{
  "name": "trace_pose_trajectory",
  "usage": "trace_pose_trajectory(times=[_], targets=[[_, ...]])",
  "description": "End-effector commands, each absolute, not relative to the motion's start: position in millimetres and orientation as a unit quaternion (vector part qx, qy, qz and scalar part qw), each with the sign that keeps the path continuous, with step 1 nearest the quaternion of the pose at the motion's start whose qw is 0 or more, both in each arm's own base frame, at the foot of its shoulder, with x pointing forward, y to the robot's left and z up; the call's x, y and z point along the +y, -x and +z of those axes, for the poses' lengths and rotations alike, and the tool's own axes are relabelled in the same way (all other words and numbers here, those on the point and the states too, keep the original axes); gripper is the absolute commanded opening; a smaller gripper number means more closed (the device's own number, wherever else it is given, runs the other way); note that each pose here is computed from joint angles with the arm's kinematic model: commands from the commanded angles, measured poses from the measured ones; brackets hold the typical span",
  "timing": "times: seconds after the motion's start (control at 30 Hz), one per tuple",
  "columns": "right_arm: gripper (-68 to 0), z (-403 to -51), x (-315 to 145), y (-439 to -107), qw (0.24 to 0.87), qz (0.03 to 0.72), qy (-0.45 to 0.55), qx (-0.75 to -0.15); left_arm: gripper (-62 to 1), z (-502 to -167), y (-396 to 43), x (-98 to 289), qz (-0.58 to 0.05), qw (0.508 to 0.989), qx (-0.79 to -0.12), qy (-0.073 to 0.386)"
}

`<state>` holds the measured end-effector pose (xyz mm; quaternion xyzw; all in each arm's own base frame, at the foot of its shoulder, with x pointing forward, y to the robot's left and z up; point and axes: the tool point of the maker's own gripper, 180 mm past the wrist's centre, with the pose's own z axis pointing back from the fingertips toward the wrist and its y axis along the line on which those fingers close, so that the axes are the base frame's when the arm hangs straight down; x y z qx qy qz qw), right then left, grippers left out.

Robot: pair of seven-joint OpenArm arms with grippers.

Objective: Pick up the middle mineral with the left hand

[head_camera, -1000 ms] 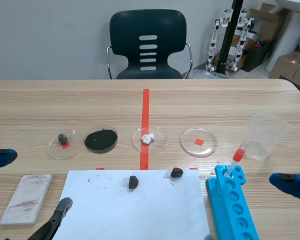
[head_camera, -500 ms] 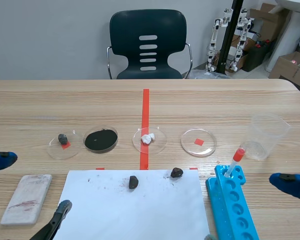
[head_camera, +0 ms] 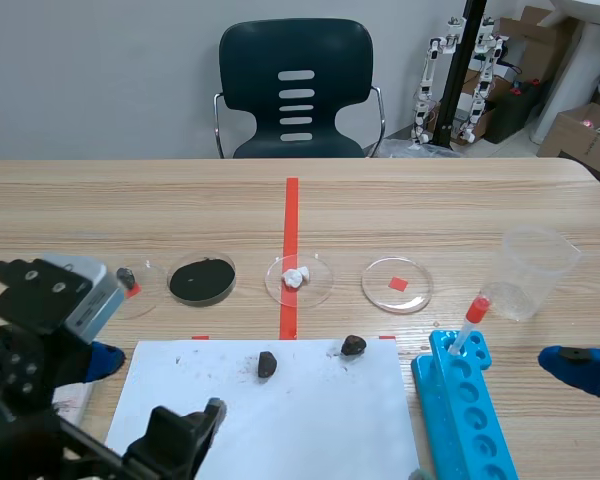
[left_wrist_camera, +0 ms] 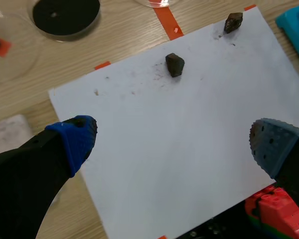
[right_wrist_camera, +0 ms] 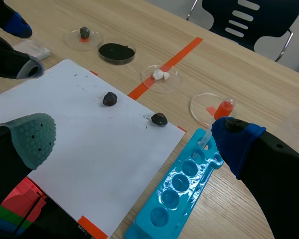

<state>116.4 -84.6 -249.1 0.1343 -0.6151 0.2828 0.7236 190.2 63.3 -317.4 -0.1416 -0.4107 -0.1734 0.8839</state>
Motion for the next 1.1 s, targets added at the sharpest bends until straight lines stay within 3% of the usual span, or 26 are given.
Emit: trace_pose_trajectory(times=[0.0, 0.3, 0.47, 0.7, 1.07], targets=[[0.4, -241.3, -84.1, -119.8, 0.714, 0.280, -0.134, -0.627, 1.4, -308.3, -201.1, 54.9, -0.152, 0.883, -0.417, 0.149], [0.4, -241.3, -84.1, -119.8, 0.714, 0.280, -0.134, -0.627, 1.4, -313.9, -239.6, 24.8, -0.052, 0.914, -0.375, 0.147], [0.4, -241.3, -84.1, -119.8, 0.714, 0.280, -0.134, -0.627, 1.4, -335.3, -249.6, 13.6, -0.028, 0.942, -0.310, 0.125], [0.4, -241.3, -84.1, -119.8, 0.714, 0.280, -0.134, -0.627, 1.4, -360.7, -260.0, -0.9, -0.054, 0.961, -0.254, 0.095], [0.4, -241.3, -84.1, -119.8, 0.714, 0.280, -0.134, -0.627, 1.4, -378.5, -281.6, -14.8, -0.053, 0.968, -0.235, 0.074]])
